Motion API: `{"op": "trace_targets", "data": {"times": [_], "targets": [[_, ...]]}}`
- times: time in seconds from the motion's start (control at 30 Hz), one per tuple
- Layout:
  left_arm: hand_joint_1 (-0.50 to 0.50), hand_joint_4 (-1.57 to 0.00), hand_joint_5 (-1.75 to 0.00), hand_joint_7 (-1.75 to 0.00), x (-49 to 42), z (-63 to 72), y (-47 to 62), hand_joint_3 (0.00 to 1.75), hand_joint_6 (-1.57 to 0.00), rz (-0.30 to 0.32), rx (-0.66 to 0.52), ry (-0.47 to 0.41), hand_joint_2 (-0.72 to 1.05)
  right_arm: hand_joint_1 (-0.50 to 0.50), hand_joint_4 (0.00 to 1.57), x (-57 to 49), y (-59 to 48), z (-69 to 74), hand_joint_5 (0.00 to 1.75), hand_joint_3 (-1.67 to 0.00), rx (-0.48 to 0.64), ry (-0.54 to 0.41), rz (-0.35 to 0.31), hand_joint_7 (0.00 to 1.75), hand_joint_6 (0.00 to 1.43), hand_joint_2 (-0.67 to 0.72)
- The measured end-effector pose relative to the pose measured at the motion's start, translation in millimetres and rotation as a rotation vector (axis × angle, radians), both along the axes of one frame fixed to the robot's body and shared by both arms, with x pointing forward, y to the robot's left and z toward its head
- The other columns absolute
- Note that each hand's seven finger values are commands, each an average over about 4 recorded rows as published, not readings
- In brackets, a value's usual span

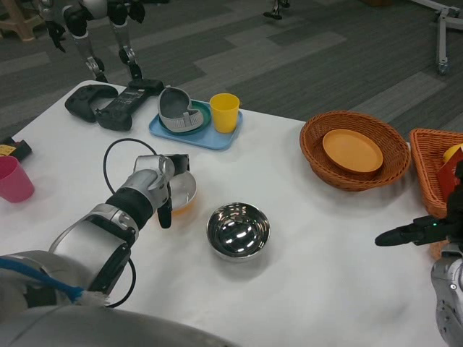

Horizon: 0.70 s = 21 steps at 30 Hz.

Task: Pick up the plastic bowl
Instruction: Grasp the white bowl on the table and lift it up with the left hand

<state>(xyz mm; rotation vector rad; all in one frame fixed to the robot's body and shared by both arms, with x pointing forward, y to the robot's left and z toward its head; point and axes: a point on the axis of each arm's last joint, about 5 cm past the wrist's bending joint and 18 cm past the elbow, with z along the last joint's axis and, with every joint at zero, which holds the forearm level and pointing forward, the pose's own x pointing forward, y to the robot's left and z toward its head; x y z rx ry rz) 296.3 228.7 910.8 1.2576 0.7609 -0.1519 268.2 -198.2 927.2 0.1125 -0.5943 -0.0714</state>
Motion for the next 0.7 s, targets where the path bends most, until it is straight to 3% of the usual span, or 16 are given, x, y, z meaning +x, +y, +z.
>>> {"op": "trace_targets", "data": {"times": [0.27,0.47,0.7], "targets": [[-0.09,0.0,-1.75,-1.47,2.1,10.6,0.8,0.44,0.0,-0.029,0.024,-0.002,0.43,-0.48,0.0,0.0,-1.2,-1.3,0.0,0.0,-0.004,0.007,-0.006,0.0,0.0,0.72],[-0.09,0.0,-1.75,-1.47,3.8,27.2,4.0,0.44,0.0,-0.048,0.04,-0.034,0.43,-0.49,0.0,-0.1,-2.3,-2.3,0.0,0.0,-0.006,0.014,-0.012,0.0,0.0,0.72],[-0.08,0.0,-1.75,-1.47,5.0,44.9,-4.8,0.44,0.0,-0.118,0.041,-0.057,0.43,-0.47,0.0,-0.2,-2.4,-3.7,0.0,0.0,-0.016,0.022,-0.009,0.0,0.0,0.72]]}}
